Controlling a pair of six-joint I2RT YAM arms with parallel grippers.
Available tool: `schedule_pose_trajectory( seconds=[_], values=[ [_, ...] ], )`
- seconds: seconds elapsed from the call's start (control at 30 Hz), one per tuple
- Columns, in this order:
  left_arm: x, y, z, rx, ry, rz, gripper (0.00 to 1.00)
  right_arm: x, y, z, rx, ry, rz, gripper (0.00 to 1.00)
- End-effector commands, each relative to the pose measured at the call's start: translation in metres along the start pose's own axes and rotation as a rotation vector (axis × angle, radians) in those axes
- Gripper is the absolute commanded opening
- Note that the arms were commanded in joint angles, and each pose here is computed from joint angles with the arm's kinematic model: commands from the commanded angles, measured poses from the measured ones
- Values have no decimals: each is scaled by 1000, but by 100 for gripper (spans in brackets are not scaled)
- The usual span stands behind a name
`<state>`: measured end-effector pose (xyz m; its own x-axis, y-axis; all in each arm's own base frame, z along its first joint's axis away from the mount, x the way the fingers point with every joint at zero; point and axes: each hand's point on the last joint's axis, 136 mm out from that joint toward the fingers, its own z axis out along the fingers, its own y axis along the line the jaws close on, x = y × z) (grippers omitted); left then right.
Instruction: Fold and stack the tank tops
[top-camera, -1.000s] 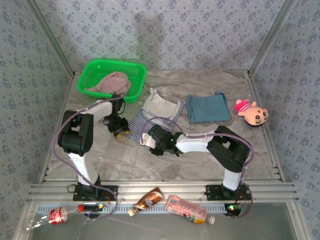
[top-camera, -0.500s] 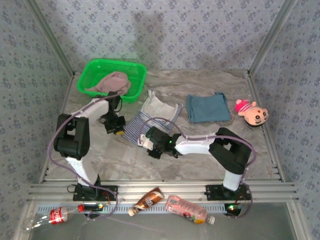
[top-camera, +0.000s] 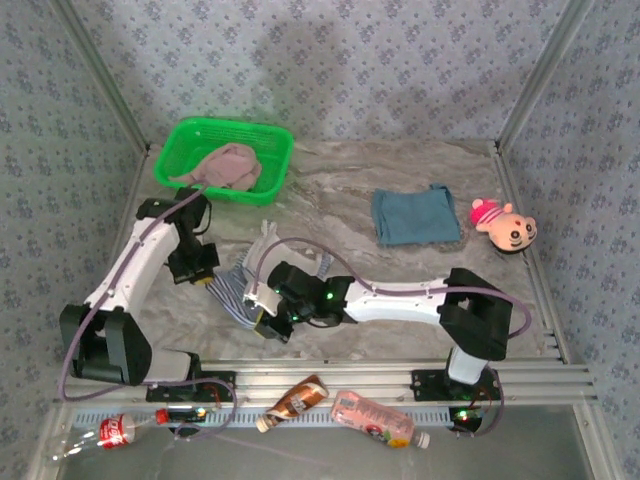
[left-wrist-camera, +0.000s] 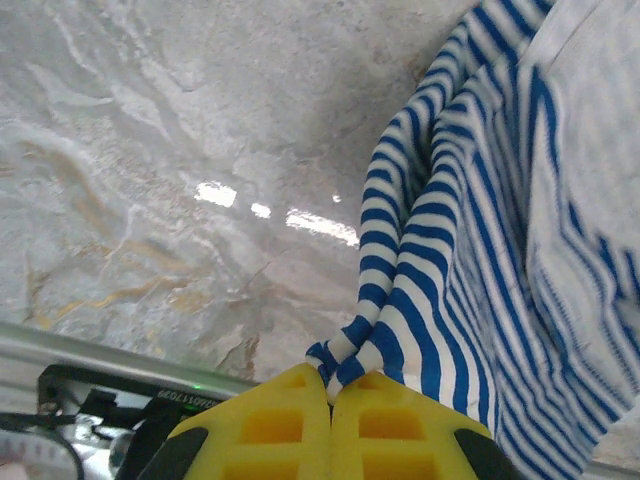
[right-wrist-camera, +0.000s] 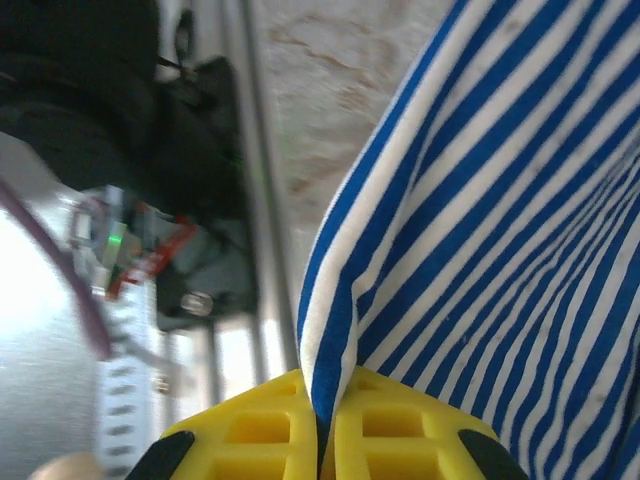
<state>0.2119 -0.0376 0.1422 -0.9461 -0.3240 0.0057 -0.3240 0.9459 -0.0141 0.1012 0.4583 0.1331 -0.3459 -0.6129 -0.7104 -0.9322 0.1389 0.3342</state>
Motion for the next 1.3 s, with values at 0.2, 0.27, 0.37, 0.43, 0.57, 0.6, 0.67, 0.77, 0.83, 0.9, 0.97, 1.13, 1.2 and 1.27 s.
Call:
schedule_pose_trajectory(
  seconds=[0.2,0.27,0.37,0.43,0.57,0.6,0.67,0.77,0.83,0.9,0.97,1.13,1.2,1.27],
  values=[
    [-39,-8,-15,-3,-71,14,0,-25,-14,-22,-135,-46,163,7],
    [-48,-19,-10,23,-56,17,0,-21,-30,-27,-129,-40,199,7],
    [-62,-38,3,60,-28,33,1,-7,-51,-33,-113,-28,255,7],
    [-73,-51,10,78,-14,49,1,4,-70,-39,-94,-28,307,7],
    [-96,-76,21,87,3,95,3,14,-103,-49,-70,-47,366,7],
    [-103,-82,24,87,0,101,3,16,-112,-52,-65,-51,379,7],
    [-114,-95,26,100,2,109,3,20,-125,-57,-45,-49,387,8],
    [-125,-117,30,108,1,139,4,29,-143,-66,-19,-48,414,8],
    [-130,-129,36,106,12,156,5,39,-154,-70,2,-36,431,8],
    [-135,-139,40,119,11,157,5,47,-163,-75,24,-33,444,7],
    [-143,-149,38,135,-10,157,5,55,-176,-80,55,-38,467,8],
    [-163,-177,24,186,-73,167,7,76,-198,-87,131,-18,491,8],
    [-165,-188,21,213,-75,172,7,79,-202,-92,145,-20,493,8],
    [-166,-197,21,222,-76,180,6,78,-204,-98,168,-19,483,8]
  ],
)
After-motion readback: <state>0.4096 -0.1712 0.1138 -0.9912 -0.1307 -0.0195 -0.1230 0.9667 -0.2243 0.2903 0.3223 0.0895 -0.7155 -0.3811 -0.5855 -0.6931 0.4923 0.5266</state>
